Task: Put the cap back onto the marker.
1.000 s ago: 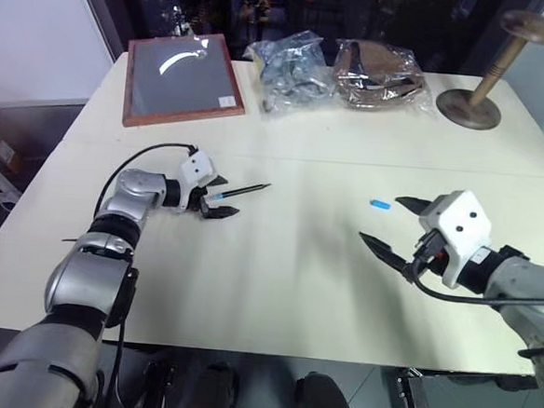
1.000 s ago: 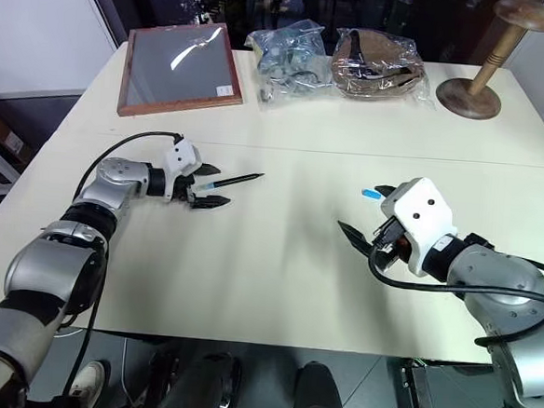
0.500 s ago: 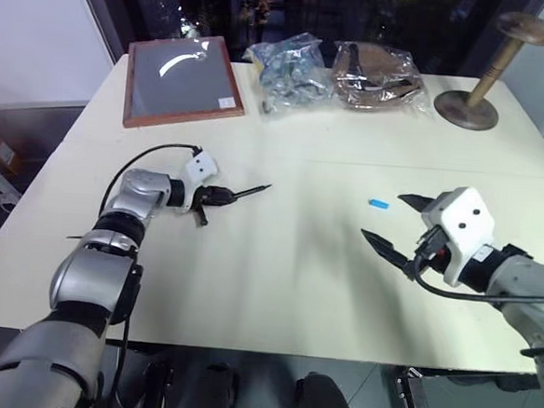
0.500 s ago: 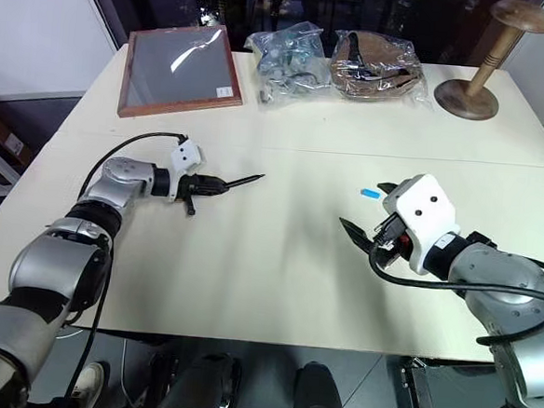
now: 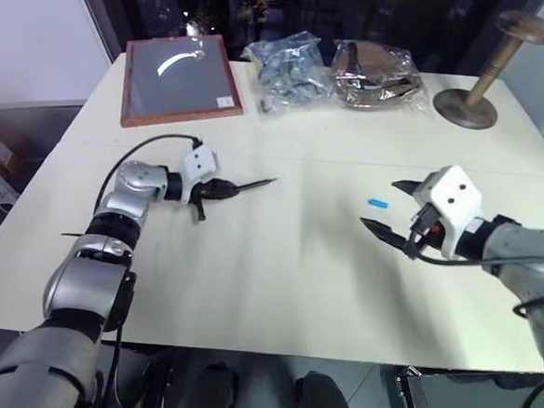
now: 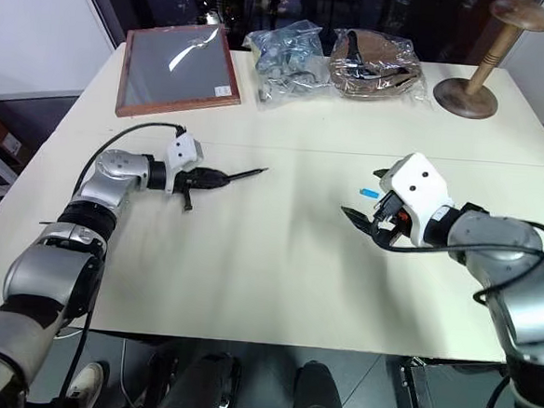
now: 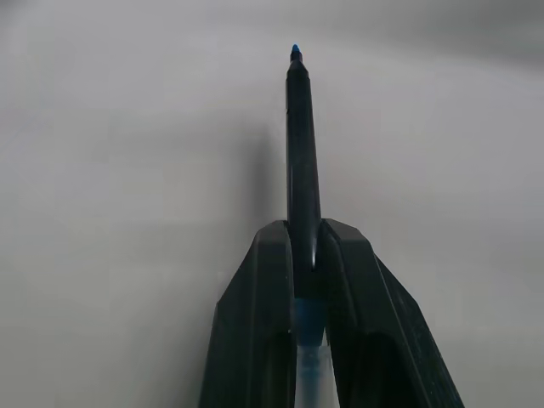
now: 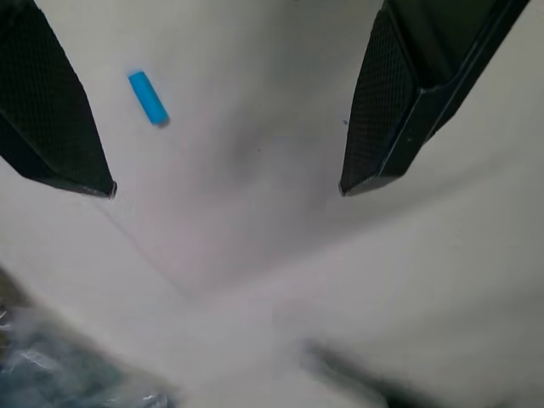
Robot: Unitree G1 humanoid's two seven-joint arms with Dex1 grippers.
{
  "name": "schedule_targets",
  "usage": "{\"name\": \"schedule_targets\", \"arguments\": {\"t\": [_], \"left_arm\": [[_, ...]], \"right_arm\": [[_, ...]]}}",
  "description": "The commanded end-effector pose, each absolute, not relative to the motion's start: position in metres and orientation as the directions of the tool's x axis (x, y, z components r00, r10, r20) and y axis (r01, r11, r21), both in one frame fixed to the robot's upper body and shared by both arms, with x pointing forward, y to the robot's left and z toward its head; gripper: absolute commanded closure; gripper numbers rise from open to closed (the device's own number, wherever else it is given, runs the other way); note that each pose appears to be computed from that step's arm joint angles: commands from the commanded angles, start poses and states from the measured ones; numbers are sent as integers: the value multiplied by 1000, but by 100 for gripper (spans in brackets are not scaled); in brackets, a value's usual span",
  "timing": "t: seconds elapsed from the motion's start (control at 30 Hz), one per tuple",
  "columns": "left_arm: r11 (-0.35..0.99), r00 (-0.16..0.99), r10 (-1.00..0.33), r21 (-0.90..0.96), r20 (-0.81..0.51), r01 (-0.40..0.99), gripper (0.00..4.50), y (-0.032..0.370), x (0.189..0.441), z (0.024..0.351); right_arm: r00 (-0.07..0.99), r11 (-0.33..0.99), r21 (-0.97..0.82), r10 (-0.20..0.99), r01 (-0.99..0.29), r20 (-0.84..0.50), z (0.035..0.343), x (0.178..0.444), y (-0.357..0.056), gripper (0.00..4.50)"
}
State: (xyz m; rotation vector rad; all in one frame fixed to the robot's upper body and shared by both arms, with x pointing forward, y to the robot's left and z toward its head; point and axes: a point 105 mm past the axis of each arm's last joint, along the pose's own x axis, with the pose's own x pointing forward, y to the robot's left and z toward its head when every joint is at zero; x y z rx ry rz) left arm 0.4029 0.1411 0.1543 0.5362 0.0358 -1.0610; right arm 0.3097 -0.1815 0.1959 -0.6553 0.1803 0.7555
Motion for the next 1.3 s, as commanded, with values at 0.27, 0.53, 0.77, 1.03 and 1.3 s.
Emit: {"name": "schedule_targets", "arguments": {"t": [0.27,0.53,0.77,1.03,1.3], "left_arm": [[481,557,-823,390,-108,786,444,126,350,186],[571,634,-768,353,-88,741,444,133,331,184],[592,650,-755,339,-85,731,444,132,325,183],[582,636,-768,333,-77,742,444,124,328,185],[577,635,-768,344,-79,741,444,123,329,186]], "right_arm": [[608,457,-404,645,-792,-463,180,379,-192,13],[625,564,-281,633,-777,-458,162,406,-215,13],[640,618,-239,582,-749,-501,147,406,-238,13],[667,657,-221,568,-720,-482,142,408,-243,13],[670,670,-206,566,-713,-480,134,409,-242,13]]}}
